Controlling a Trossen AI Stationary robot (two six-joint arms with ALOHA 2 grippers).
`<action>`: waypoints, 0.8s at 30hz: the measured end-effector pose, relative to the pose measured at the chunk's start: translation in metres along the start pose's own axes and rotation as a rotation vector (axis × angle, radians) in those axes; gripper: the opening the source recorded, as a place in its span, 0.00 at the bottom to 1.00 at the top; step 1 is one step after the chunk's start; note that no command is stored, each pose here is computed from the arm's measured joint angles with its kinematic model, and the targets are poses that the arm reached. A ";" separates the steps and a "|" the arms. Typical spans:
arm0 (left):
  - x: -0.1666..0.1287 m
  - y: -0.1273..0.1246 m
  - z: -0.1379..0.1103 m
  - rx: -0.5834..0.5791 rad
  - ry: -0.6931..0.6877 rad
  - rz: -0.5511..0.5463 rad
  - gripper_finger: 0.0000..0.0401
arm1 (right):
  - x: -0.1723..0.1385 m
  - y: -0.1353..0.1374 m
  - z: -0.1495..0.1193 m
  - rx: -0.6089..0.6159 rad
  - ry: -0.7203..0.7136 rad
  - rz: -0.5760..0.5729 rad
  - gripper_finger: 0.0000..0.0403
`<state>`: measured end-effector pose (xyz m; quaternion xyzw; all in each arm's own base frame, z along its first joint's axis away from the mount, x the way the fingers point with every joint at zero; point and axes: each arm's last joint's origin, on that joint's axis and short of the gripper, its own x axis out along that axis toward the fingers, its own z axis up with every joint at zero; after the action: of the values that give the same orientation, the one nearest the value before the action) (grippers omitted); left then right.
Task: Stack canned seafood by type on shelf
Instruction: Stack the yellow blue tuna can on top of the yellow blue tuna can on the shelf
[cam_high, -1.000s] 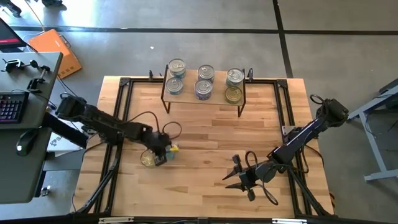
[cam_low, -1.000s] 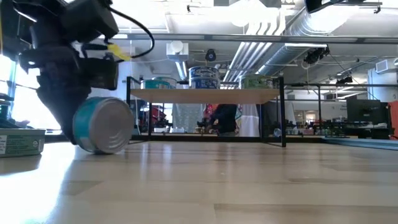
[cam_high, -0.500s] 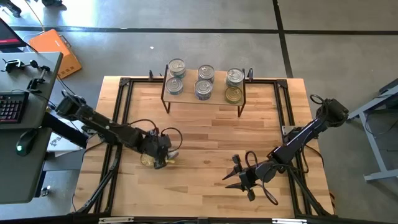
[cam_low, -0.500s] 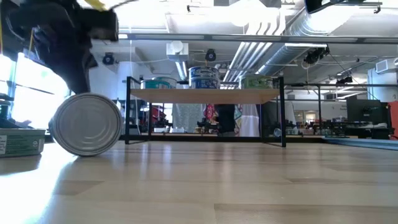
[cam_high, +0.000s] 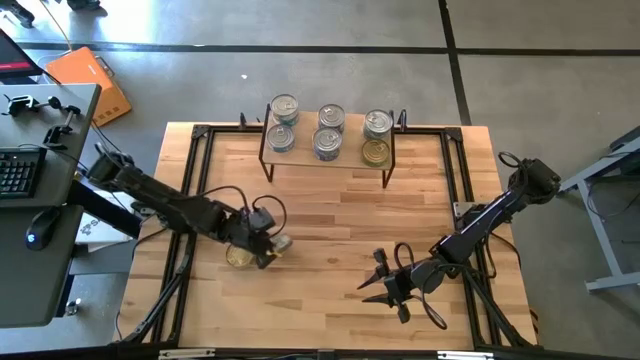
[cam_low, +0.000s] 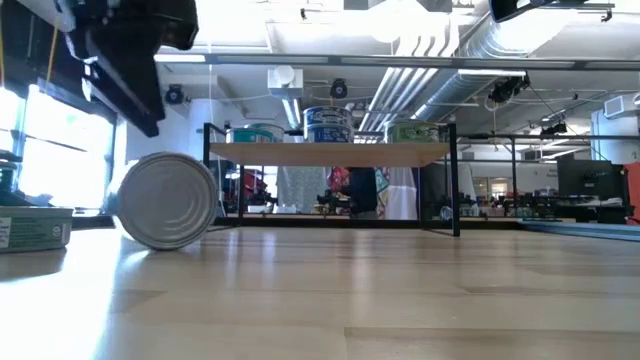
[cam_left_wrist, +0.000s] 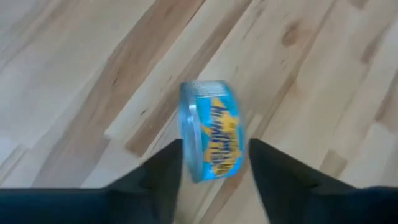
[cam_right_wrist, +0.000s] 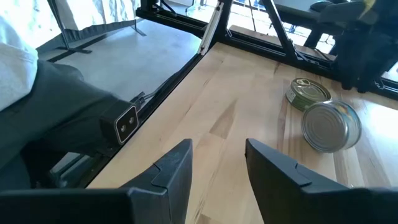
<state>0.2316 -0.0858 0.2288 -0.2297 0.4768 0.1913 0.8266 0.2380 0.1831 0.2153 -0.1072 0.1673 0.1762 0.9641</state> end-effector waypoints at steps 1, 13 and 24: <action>0.001 -0.001 0.002 -0.003 -0.012 -0.012 0.48 | 0.000 0.000 0.000 0.000 0.000 0.000 0.35; 0.035 -0.011 0.020 0.121 -0.197 0.072 0.66 | 0.000 0.000 -0.004 -0.014 0.038 0.001 0.35; 0.075 -0.010 0.023 0.138 -0.156 0.147 0.65 | 0.000 0.000 -0.004 -0.010 0.039 0.001 0.35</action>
<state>0.2882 -0.0733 0.1756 -0.1209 0.4388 0.2354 0.8587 0.2368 0.1822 0.2117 -0.1153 0.1851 0.1754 0.9600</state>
